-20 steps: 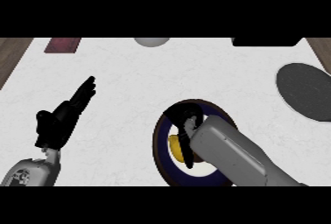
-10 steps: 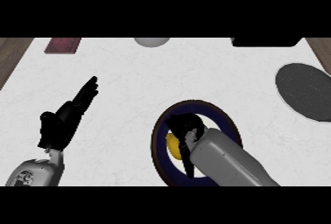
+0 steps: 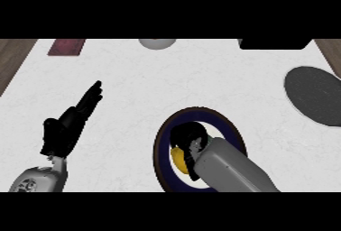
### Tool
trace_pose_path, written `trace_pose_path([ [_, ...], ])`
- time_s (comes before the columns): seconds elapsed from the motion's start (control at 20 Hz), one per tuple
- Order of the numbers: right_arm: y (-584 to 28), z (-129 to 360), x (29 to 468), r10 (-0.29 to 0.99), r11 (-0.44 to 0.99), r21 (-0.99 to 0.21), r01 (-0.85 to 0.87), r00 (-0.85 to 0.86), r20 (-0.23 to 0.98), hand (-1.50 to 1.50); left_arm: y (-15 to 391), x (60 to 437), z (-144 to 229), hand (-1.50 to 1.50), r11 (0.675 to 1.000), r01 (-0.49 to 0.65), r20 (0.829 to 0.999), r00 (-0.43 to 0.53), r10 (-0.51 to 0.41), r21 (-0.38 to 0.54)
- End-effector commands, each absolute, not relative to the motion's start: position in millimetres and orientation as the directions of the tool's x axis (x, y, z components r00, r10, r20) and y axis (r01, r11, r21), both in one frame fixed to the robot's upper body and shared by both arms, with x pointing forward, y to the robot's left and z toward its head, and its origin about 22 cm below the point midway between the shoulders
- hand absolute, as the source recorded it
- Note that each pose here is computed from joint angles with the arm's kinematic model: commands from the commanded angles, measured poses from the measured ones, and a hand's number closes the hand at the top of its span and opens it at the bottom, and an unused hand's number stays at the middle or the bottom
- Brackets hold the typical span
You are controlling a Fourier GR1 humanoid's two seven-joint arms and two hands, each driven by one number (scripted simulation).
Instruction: Pick the lemon from the plate and place it in the pan
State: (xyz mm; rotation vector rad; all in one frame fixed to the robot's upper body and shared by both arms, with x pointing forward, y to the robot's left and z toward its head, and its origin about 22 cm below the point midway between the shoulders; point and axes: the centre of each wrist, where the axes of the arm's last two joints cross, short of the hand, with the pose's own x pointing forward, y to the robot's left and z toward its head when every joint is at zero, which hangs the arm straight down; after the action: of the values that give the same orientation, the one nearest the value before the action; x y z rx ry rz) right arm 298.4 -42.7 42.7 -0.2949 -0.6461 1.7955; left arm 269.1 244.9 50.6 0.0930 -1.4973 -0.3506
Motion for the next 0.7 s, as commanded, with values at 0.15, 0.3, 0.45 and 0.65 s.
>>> trace_pose_path([
  [0.15,-53.6,41.5,295.1,0.937,-0.202,-0.572,-0.795,-0.327,0.124,1.5,265.8,266.6,49.2,0.0,0.949,0.163,0.96,0.036,-0.279,0.27],
  [0.3,-50.3,44.4,297.5,0.934,-0.165,-0.635,-0.755,-0.326,0.145,1.5,250.4,287.1,44.2,0.0,0.948,0.162,0.96,0.017,-0.279,0.273],
  [0.45,-83.0,68.0,310.4,0.99,0.091,-0.815,-0.572,-0.037,0.137,1.5,250.3,264.2,44.8,0.0,0.951,0.167,0.961,0.046,-0.271,0.26],
  [0.65,-118.4,89.7,315.1,0.946,0.298,-0.918,-0.263,0.212,0.246,1.5,259.4,268.9,46.2,0.0,0.952,0.118,0.954,0.076,-0.291,0.282],
])
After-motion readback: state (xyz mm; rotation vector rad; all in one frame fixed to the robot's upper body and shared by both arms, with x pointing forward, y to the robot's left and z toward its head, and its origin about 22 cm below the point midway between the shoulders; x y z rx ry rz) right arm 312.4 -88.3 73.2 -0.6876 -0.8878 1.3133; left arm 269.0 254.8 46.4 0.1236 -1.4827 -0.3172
